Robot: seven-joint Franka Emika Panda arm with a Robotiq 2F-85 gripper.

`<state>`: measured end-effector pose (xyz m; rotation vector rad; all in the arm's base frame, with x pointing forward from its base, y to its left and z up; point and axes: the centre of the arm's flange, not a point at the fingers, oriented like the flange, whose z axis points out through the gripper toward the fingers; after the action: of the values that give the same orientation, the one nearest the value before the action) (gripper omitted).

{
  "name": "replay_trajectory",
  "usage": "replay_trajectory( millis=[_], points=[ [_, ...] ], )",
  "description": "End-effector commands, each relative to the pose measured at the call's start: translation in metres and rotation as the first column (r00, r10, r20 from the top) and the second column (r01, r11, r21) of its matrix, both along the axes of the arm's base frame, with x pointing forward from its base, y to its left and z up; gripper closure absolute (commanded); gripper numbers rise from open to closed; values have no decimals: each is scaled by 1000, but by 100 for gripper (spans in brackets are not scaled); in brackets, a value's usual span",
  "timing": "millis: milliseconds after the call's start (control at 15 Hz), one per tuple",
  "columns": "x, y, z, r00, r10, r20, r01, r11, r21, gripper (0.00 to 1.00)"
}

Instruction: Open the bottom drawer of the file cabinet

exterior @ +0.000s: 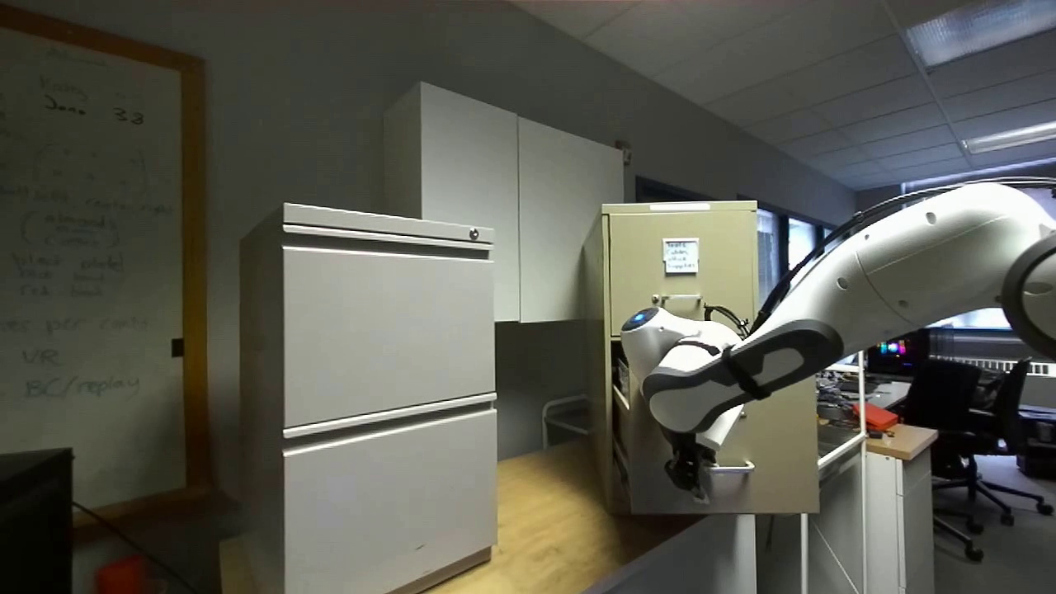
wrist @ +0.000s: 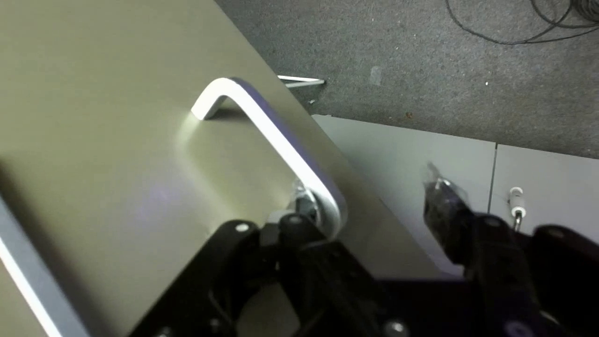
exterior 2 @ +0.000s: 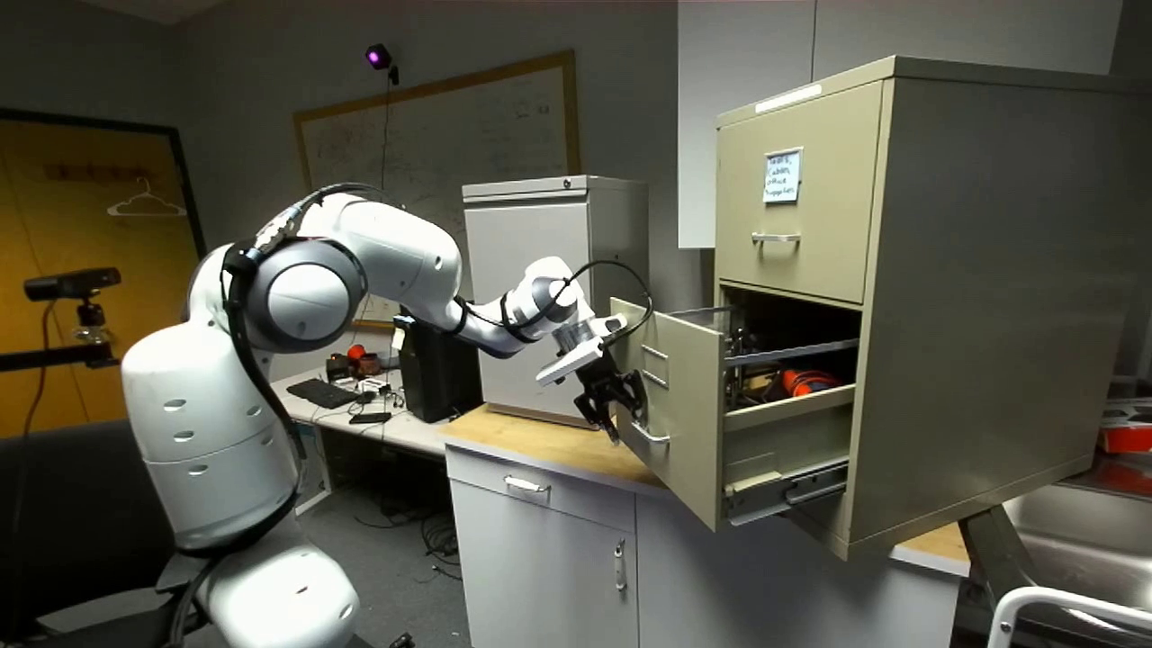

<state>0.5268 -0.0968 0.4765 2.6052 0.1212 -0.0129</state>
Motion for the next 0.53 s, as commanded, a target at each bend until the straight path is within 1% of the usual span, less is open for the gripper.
replay_trajectory(
  millis=[0, 67, 267, 467],
  points=[
    [-4, 69, -41, 995, -19, -101, 30, 993, 115, 6],
    [-4, 75, -42, 994, -27, -103, 39, 992, 117, 0],
    [0, 76, -43, 995, -47, -87, 59, 990, 131, 0],
    [5, 73, -37, 998, -55, -43, 59, 993, 100, 0]
  ],
)
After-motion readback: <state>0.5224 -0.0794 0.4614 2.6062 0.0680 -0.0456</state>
